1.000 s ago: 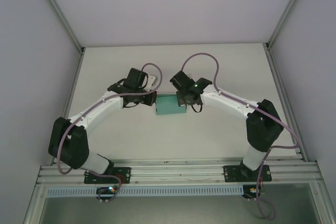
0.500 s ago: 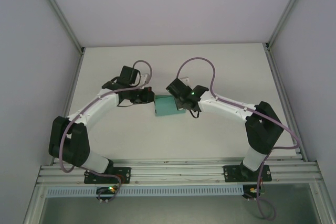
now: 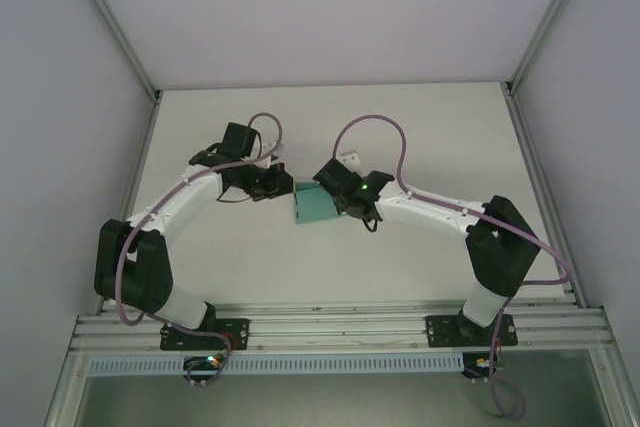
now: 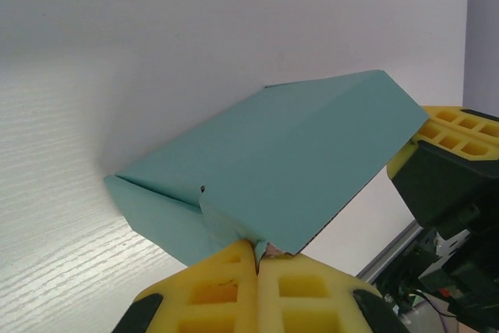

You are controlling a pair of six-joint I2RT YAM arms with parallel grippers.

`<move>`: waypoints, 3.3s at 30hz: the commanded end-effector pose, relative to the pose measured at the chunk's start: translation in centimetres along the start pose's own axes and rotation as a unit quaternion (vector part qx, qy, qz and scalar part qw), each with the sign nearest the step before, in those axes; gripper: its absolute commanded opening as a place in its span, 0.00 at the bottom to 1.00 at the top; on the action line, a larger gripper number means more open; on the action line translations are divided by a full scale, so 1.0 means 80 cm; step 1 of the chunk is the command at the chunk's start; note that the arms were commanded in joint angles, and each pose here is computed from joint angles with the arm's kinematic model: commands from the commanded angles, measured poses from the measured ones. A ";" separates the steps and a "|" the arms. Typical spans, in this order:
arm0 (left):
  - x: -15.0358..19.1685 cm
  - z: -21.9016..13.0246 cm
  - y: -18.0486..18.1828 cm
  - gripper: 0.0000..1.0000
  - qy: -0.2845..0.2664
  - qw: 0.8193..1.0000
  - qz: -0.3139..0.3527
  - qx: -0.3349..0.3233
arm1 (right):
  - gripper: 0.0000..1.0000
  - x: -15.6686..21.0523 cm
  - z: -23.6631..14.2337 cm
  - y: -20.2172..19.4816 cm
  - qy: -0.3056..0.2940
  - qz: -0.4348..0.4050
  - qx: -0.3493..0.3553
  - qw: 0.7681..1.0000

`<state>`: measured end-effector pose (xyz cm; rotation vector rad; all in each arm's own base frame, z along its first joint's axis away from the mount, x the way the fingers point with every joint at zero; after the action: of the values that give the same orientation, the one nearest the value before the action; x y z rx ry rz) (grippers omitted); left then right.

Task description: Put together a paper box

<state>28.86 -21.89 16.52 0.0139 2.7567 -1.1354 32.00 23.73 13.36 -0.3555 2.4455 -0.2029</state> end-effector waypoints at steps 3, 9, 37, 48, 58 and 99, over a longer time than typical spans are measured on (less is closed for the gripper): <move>-0.006 -0.002 -0.015 0.00 0.023 0.998 -0.039 0.044 | 0.00 0.068 0.027 0.011 0.089 -0.065 -0.007 0.994; -0.010 -0.006 -0.006 0.00 0.035 0.994 -0.088 0.046 | 0.00 0.067 0.025 0.008 0.085 -0.071 0.000 0.994; 0.045 0.041 0.054 0.00 0.007 0.985 0.003 -0.170 | 0.03 0.049 0.014 0.023 0.053 -0.047 -0.036 0.997; 0.050 0.049 0.060 0.00 0.002 0.975 0.058 -0.215 | 0.47 -0.023 -0.052 -0.007 -0.059 0.041 -0.160 0.985; 0.047 0.053 0.051 0.00 0.007 0.973 0.087 -0.214 | 0.64 -0.062 -0.039 -0.027 -0.085 0.101 -0.200 0.971; 0.016 0.059 0.039 0.54 -0.077 0.996 0.032 -0.021 | 0.22 0.078 0.065 -0.021 0.058 0.190 -0.197 0.960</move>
<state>28.98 -22.16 12.27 -0.0034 2.6426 -0.9116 34.80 21.75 12.79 -0.0187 2.3338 0.5653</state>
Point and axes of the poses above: each hand's point on the last joint's axis, 136 mm out from that joint toward the fingers, its own z axis out along the fingers, its own y axis along the line the jaws close on, x = y × z, the point moved 2 cm from there along -z, back along the fingers, and after that the axes turned 5 degrees about -z, right-handed, at the moved point
